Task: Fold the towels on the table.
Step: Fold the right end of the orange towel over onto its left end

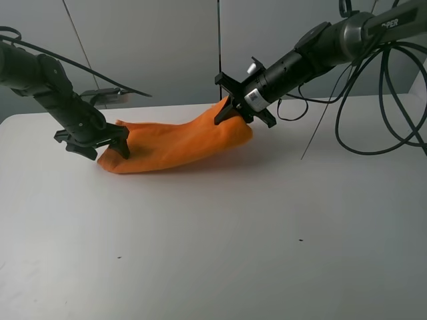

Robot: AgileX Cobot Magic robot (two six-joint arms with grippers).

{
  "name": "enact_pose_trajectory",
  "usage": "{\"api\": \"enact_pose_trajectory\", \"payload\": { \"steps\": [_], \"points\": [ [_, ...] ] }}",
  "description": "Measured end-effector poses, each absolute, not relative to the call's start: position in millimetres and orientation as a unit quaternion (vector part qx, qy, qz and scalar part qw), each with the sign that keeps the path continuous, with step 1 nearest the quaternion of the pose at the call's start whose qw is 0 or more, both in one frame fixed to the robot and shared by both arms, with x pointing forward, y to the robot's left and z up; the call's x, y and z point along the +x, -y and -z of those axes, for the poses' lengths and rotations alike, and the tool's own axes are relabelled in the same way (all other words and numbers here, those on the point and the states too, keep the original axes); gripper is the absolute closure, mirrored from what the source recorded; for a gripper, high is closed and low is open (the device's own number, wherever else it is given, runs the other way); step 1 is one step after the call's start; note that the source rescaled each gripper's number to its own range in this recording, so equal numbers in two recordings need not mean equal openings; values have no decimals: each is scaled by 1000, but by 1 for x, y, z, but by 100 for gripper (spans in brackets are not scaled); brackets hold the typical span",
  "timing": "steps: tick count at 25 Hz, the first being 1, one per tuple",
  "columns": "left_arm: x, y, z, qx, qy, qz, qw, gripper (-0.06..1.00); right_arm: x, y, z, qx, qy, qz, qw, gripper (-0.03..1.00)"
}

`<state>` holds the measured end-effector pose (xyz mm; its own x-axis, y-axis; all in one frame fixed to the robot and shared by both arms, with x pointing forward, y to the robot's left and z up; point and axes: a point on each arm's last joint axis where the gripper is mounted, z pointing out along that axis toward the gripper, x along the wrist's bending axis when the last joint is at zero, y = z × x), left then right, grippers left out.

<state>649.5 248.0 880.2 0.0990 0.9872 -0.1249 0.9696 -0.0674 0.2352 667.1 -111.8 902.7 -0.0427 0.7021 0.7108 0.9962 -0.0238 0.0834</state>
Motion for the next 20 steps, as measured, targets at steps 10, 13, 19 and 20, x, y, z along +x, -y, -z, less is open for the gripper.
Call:
{"api": "enact_pose_trajectory", "payload": {
  "steps": [10, 13, 19, 20],
  "points": [
    [651, -251, -869, 742, -658, -46, 116, -5, 668, 112, -904, -651, 655, 301, 239, 88],
    [654, -250, -867, 741, -659, -48, 120, -5, 668, 113, -903, -650, 660, 295, 235, 88],
    [655, -249, -868, 742, -656, -49, 128, -5, 668, 113, -903, -655, 655, 293, 237, 88],
    [655, -249, -867, 742, -656, -49, 128, -5, 668, 113, -903, -657, 653, 292, 238, 88]
  ]
}}
